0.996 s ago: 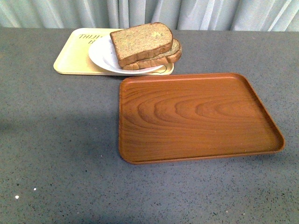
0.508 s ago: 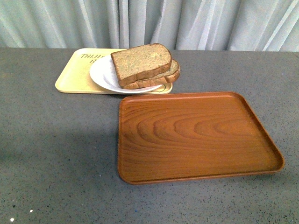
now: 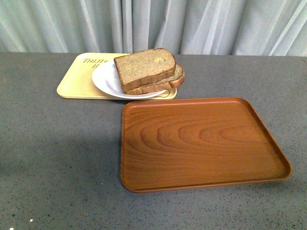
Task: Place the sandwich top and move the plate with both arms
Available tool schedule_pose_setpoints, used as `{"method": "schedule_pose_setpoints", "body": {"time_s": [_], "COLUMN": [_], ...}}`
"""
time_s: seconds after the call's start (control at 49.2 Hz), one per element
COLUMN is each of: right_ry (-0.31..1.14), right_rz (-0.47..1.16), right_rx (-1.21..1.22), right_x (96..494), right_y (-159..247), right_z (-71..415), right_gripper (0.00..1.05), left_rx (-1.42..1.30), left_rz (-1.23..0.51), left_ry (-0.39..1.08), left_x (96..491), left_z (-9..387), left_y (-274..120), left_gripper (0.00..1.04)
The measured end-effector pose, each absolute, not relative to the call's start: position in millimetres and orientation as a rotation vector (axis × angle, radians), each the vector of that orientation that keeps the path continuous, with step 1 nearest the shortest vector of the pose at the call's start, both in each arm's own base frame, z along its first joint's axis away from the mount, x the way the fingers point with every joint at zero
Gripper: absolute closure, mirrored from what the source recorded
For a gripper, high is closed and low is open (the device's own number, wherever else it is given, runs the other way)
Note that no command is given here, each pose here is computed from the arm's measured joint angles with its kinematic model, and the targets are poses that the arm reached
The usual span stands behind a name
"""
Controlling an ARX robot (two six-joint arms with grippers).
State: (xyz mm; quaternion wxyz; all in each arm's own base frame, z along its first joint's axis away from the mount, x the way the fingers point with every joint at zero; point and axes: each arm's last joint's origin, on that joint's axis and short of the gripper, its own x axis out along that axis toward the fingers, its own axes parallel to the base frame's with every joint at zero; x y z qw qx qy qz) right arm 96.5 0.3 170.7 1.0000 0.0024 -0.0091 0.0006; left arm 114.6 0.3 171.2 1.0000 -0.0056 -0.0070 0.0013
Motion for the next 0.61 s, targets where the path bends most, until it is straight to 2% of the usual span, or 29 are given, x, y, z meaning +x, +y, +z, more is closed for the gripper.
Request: {"method": "schedule_pose_setpoints", "body": {"time_s": [0.61], "right_ry": [-0.018], "right_rz": [0.001], "right_rx": [0.005], "right_x": [97], "right_y": [0], "right_z": [171], "right_gripper": [0.09], "left_rx": [-0.01], "left_rz": [0.002], "left_ry": [-0.001], "left_x": [98], "left_z": [167], "left_y": [0], "left_gripper": [1.03]}}
